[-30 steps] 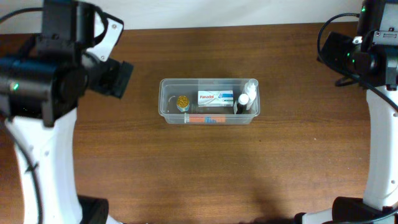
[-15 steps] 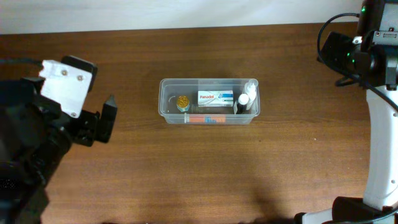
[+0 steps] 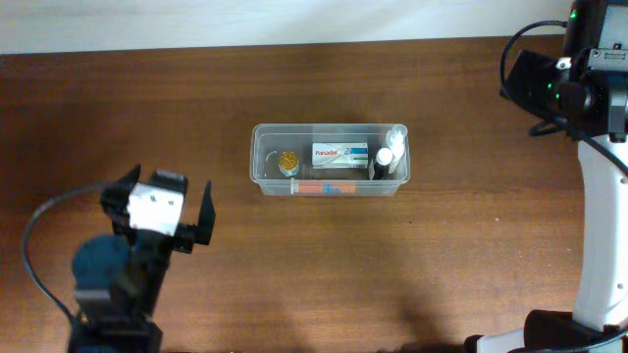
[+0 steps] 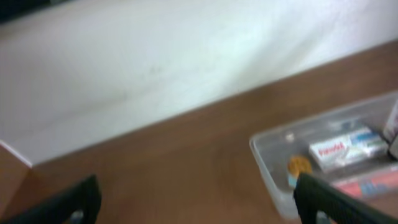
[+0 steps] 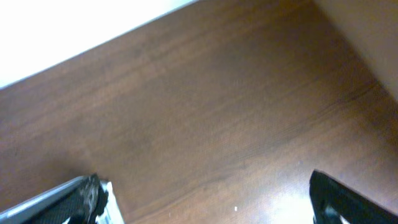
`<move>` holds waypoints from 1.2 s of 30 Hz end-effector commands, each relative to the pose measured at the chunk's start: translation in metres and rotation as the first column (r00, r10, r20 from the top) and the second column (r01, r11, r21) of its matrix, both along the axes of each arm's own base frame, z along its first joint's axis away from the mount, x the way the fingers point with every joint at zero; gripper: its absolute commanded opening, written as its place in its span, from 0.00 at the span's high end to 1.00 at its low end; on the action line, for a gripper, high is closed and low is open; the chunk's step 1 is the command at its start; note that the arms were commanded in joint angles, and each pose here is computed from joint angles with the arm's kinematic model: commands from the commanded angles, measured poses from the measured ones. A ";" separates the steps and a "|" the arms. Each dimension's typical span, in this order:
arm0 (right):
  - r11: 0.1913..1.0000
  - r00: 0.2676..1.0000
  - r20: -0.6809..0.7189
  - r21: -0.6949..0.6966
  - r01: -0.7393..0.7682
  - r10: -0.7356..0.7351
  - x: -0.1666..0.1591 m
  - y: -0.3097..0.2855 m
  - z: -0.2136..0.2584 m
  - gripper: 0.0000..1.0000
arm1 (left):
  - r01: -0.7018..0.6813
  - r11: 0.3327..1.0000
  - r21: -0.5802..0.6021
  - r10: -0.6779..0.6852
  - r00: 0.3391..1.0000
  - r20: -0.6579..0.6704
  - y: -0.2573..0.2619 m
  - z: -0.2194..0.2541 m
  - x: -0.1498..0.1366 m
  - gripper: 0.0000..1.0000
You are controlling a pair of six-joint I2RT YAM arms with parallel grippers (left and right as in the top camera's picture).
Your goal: Pack container
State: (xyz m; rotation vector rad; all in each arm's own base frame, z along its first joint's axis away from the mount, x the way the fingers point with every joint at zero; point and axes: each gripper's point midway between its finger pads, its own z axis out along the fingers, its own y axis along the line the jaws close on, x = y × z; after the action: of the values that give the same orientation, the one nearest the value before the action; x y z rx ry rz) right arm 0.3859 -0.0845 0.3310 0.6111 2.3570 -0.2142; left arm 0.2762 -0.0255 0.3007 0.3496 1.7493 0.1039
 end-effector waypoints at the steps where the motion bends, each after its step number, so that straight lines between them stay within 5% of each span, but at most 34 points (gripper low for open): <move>1: 1.000 1.000 0.015 -0.016 0.017 -0.016 0.000 -0.005 0.006 0.02 | 0.025 1.000 -0.018 -0.024 0.998 0.064 -0.004 -0.034 -0.007 0.01; 10: 1.000 1.000 0.015 -0.016 0.017 -0.016 0.000 -0.005 0.006 0.02 | 0.046 0.999 -0.016 -0.039 0.960 0.279 -0.003 -0.091 -0.021 0.01; 36: 1.000 1.000 0.015 -0.016 0.017 -0.017 0.000 -0.005 0.006 0.01 | -0.026 0.999 -0.022 0.029 0.988 0.150 0.015 -0.140 -0.031 0.01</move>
State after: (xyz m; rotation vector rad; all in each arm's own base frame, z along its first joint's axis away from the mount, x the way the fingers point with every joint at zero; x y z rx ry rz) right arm 0.3858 -0.0845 0.3310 0.6115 2.3573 -0.2141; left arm 0.2454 -0.0129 0.1617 0.3143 1.6013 0.1242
